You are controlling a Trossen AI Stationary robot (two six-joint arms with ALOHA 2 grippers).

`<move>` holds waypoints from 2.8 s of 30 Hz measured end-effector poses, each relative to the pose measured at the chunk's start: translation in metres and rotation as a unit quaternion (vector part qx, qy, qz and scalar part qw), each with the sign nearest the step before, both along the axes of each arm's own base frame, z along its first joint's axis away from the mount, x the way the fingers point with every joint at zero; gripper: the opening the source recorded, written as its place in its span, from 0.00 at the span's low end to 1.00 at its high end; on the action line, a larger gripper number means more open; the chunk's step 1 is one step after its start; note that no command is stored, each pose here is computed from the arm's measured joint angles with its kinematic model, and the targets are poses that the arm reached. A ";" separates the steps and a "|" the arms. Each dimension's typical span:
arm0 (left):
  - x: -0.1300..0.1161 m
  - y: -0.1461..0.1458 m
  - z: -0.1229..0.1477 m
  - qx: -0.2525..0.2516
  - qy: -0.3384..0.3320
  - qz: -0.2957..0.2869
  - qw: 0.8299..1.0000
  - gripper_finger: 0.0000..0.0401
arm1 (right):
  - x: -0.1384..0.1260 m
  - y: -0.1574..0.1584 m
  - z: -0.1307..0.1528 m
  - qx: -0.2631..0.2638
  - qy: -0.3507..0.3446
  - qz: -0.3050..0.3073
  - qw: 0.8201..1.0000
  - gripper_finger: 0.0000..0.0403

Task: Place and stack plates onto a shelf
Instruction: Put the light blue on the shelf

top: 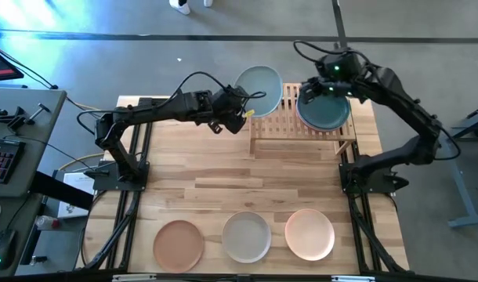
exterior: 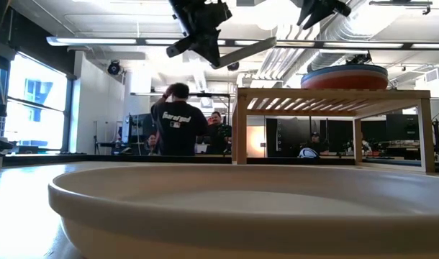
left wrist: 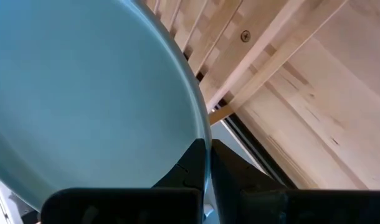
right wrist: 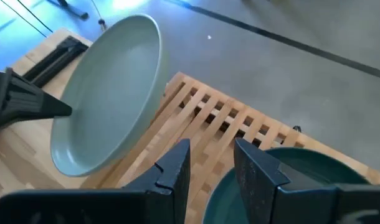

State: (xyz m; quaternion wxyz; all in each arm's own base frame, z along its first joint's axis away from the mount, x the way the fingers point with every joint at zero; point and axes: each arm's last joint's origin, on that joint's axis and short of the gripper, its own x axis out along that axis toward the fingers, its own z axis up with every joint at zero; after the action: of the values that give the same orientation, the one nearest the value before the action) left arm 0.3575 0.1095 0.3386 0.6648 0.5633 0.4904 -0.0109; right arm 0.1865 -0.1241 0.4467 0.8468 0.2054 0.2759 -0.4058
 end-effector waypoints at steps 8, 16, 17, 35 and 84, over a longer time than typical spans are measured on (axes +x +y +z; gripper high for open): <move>-0.002 0.004 -0.001 -0.011 -0.001 0.003 1.000 0.01 | 0.019 -0.012 -0.006 0.009 -0.023 -0.014 1.000 0.26; -0.002 -0.004 -0.004 -0.025 0.016 -0.013 0.999 0.01 | 0.034 -0.015 -0.016 0.054 -0.037 -0.024 0.998 0.26; -0.002 -0.006 -0.004 -0.027 0.021 -0.015 0.999 0.01 | 0.036 -0.014 -0.017 0.058 -0.038 -0.023 0.997 0.26; 0.003 -0.034 -0.005 -0.026 0.028 -0.038 0.999 0.01 | 0.059 0.005 -0.030 0.094 -0.019 -0.024 0.995 0.26; 0.008 -0.033 0.000 -0.046 -0.038 0.003 0.998 0.14 | 0.055 0.006 -0.034 0.124 -0.013 -0.054 0.991 0.00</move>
State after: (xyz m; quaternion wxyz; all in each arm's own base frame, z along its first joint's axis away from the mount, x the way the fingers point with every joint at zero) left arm 0.3660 0.0765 0.3382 0.7082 0.5311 0.4651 -0.0096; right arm 0.2418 -0.1179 0.4124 0.7952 0.3289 0.3017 -0.4105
